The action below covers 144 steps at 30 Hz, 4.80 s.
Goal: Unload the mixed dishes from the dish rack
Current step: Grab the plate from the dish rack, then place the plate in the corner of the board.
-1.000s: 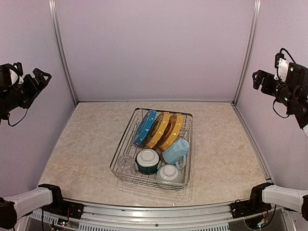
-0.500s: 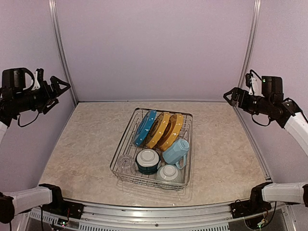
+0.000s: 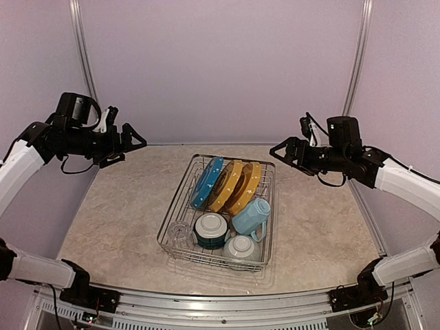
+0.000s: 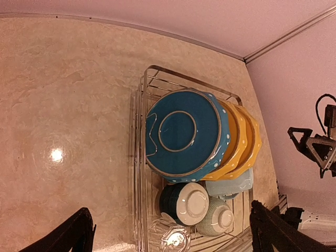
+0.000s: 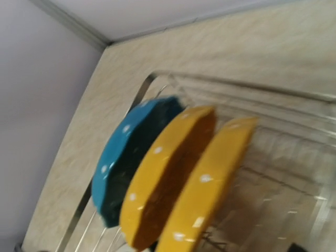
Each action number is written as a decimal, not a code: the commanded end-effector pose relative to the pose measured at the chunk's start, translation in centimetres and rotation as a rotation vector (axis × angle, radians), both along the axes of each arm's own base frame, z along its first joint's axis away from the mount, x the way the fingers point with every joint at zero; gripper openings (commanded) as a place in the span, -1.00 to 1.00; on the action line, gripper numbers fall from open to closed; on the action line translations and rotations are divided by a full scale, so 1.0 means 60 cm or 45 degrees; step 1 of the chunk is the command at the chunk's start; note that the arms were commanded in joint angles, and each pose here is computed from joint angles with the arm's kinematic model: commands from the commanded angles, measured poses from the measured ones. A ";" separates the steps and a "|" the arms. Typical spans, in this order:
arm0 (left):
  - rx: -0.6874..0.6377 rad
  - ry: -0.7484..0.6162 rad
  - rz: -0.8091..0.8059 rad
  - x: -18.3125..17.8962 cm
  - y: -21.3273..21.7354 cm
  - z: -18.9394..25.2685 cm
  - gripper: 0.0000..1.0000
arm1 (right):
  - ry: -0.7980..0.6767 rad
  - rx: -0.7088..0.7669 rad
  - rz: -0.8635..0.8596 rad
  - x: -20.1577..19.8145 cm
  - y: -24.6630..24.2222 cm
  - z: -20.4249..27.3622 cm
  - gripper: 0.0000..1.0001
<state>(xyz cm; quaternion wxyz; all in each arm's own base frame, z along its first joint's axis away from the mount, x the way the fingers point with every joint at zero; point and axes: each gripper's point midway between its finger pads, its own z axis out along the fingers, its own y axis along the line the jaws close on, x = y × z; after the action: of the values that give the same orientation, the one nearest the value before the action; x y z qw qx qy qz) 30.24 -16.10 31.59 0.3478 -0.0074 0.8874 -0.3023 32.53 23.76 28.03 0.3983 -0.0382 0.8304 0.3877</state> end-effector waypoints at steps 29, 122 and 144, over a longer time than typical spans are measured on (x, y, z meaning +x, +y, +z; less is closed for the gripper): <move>0.052 -0.295 -0.260 0.010 -0.061 0.127 0.98 | 0.267 0.144 0.029 0.053 0.183 -0.140 -0.06; 0.211 -0.172 -0.012 0.078 0.024 -0.019 0.98 | -0.229 0.301 -0.229 -0.013 0.082 0.180 -1.00; 0.192 -0.243 -0.012 0.067 0.029 0.004 0.98 | -0.545 -0.481 -0.591 0.041 -0.088 0.267 -1.00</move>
<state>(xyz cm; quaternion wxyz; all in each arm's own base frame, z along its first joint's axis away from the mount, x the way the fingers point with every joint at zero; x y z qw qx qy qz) 34.78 -14.81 30.81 0.4087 0.0486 0.8808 -0.2340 34.49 23.29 41.88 0.5751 -0.0092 0.7796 0.2478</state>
